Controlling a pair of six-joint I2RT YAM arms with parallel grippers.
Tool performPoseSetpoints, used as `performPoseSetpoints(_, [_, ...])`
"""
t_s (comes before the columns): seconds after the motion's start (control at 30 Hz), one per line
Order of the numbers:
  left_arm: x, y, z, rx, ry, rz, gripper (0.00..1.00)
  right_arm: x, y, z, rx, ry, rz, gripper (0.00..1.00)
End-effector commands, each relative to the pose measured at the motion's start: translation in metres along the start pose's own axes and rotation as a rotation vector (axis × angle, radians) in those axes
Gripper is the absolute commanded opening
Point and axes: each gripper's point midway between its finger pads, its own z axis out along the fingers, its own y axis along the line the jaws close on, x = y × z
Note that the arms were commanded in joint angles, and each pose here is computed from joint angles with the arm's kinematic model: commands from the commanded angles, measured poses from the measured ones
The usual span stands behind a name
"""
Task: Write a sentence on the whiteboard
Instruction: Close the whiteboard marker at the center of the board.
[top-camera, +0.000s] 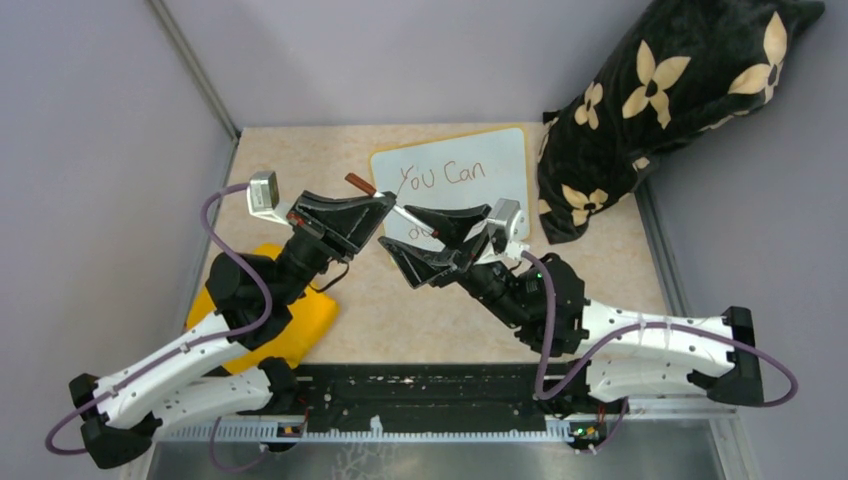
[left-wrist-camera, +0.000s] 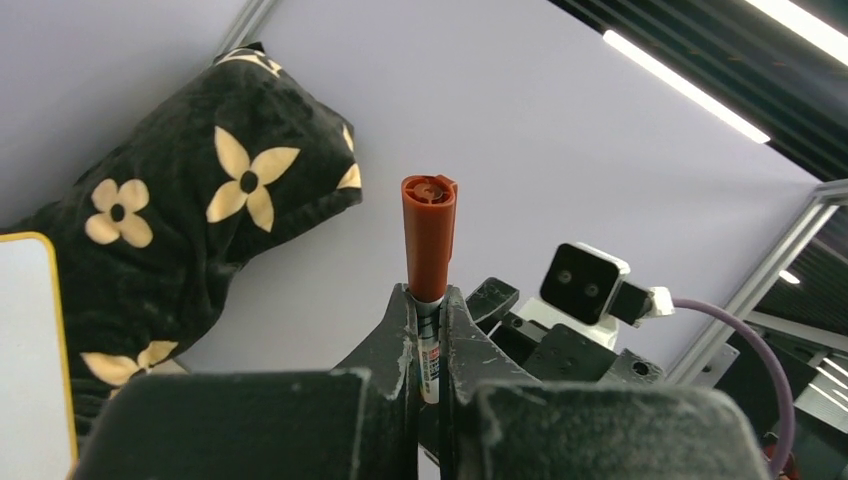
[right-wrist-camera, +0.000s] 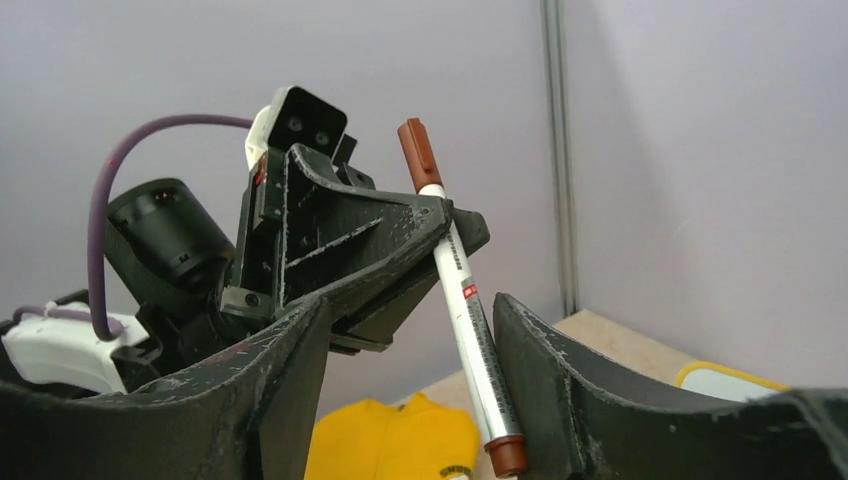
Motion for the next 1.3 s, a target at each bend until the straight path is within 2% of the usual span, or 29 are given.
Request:
performPoseSetpoints(0.0, [-0.01,0.007,-0.002,-0.054,-0.02,0.07,0.0,-0.026,0.0,-0.009,-0.013,0.001,0.006,0.61])
performPoseSetpoints(0.17, [-0.008,0.015,-0.014,-0.093,0.02,0.163,0.0,-0.03,-0.013,-0.029,0.025,0.079,-0.013,0.64])
performPoseSetpoints(0.33, [0.029,0.036,-0.031,-0.127,0.257,0.324,0.0,-0.018,-0.029,-0.053,0.083,0.23,-0.024,0.64])
performPoseSetpoints(0.4, [0.05,0.039,-0.042,-0.092,0.366,0.362,0.0,-0.003,-0.03,-0.064,0.08,0.303,-0.03,0.63])
performPoseSetpoints(0.53, [0.088,0.039,-0.059,0.011,0.544,0.366,0.0,0.028,-0.028,-0.085,0.051,0.416,-0.029,0.61])
performPoseSetpoints(0.63, [0.111,0.036,-0.071,0.082,0.625,0.314,0.0,0.038,-0.026,-0.094,0.038,0.436,-0.016,0.61])
performPoseSetpoints(0.83, [0.123,0.033,-0.082,0.162,0.618,0.286,0.0,0.049,-0.01,-0.104,-0.064,0.456,0.019,0.61])
performPoseSetpoints(1.07, [0.121,0.028,-0.078,0.193,0.617,0.303,0.0,0.063,-0.005,-0.107,-0.08,0.468,0.045,0.54])
performPoseSetpoints(1.27, [0.122,0.021,-0.079,0.224,0.623,0.289,0.0,0.063,-0.006,-0.117,-0.089,0.498,0.044,0.53])
